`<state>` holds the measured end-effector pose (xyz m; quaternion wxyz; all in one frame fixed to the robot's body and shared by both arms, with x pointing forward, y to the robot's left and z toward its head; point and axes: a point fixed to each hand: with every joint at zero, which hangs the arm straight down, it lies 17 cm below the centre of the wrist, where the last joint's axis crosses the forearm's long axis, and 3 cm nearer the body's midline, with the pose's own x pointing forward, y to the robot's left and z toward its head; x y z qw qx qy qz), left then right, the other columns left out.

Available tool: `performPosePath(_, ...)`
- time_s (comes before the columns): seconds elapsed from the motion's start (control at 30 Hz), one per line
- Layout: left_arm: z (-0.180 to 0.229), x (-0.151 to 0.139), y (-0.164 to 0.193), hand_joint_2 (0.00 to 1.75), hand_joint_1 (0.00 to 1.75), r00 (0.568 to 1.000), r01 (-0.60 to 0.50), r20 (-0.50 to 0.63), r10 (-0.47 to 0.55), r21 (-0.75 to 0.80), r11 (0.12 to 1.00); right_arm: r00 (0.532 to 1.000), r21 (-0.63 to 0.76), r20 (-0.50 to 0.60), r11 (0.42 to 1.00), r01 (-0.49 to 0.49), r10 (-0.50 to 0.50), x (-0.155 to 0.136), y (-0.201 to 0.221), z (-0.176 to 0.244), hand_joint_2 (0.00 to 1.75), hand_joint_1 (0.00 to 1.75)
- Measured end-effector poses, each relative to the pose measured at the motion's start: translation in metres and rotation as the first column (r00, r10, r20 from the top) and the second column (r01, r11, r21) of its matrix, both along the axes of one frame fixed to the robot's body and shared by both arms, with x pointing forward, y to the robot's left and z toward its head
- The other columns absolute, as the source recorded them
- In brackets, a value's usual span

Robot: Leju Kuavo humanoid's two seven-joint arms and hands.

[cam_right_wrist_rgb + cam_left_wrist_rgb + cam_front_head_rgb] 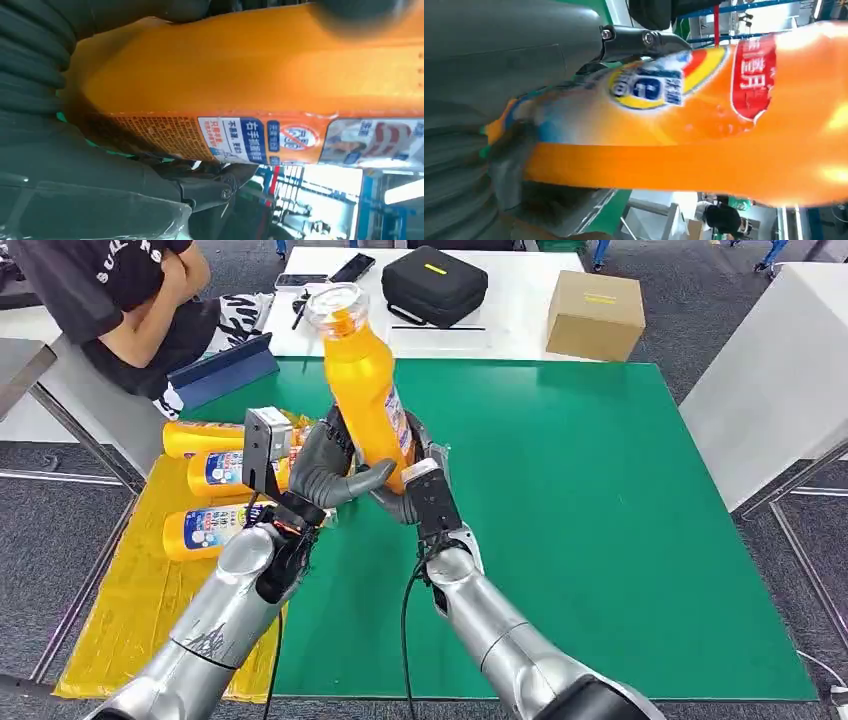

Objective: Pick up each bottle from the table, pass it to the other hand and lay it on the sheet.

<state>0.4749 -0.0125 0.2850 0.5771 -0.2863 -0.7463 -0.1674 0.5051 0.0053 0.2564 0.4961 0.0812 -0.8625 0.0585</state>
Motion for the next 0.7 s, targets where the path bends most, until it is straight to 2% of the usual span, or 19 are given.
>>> performPosePath(0.3,-0.01,0.01,0.017,1.75,0.0,0.998,-0.065,-0.014,0.065,0.001,0.998,0.996,-0.143,0.006,0.986,-0.086,0.088,-0.024,0.043,-0.017,1.75,1.75)
performPosePath(0.7,-0.041,0.011,0.036,1.75,0.0,0.99,-0.118,-0.079,0.117,-0.005,0.993,0.99,-0.336,0.014,0.933,-0.128,0.142,-0.036,0.064,-0.047,1.75,1.75)
